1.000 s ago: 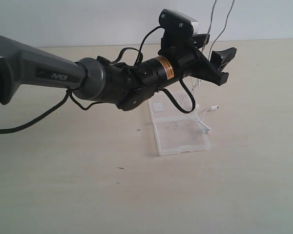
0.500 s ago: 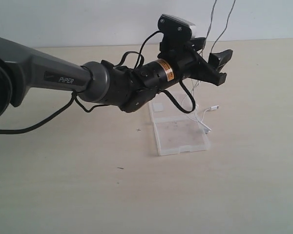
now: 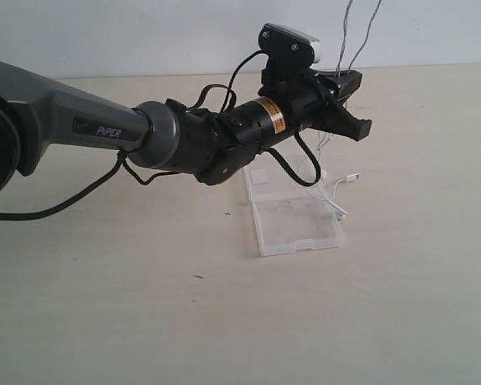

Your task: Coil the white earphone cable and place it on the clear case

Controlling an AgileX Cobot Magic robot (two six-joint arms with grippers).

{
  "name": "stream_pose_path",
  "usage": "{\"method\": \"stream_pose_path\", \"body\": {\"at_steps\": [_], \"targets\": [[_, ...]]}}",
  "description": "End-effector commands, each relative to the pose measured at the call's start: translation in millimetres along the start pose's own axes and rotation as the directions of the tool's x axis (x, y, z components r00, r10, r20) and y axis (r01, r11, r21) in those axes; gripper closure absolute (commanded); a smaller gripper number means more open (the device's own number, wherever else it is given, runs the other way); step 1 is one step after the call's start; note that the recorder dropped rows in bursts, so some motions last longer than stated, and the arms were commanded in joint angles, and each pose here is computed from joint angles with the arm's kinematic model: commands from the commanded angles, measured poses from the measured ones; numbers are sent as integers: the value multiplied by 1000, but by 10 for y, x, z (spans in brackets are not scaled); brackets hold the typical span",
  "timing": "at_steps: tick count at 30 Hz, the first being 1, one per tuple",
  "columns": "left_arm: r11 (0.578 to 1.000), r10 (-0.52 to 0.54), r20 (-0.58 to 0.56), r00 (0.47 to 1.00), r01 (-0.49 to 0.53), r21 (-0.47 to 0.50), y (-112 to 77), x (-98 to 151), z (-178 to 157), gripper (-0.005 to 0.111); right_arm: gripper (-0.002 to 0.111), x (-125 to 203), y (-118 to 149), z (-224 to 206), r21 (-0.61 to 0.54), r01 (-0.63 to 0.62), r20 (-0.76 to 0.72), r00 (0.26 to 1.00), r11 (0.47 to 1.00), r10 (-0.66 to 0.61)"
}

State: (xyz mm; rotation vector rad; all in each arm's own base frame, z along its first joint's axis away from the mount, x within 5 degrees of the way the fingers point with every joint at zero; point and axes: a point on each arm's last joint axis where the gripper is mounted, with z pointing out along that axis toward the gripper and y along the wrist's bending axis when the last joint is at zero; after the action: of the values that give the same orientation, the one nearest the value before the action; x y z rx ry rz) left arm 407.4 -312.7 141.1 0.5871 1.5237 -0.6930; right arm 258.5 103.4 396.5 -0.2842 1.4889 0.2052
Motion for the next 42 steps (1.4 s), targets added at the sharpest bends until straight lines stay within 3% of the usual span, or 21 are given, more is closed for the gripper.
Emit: {"method": "stream_pose_path", "body": {"at_steps": [1,10,14,19,29,35,42], "targets": [[1000,-2,6,1000,2,-4,14,-20,7,107,108,6,-16,7,6,14,0,1000,1000,-14],[1000,19,-58,998,-19,4,-2,-43,-11,107,108,-123,-41,-186,4,-9,35,999,1000,9],[999,-6,-166,986,-1,-44,24,-171,-50,107,108,29,-159,-214,56,-25,-5,1000,998,25],[996,47,-233,971,-62,-60,22,-398,-114,107,108,211,-345,-244,145,-43,-29,998,989,47],[993,69,-252,965,-89,-72,25,-569,-164,107,108,541,-512,-322,245,-85,-88,990,966,109],[987,109,-262,959,-136,-87,92,-755,-234,107,108,792,-527,-377,286,-98,-123,983,953,138],[977,168,-265,950,-195,-82,14,-1046,-325,107,108,1006,-535,-373,309,-90,-168,975,947,148]]}}
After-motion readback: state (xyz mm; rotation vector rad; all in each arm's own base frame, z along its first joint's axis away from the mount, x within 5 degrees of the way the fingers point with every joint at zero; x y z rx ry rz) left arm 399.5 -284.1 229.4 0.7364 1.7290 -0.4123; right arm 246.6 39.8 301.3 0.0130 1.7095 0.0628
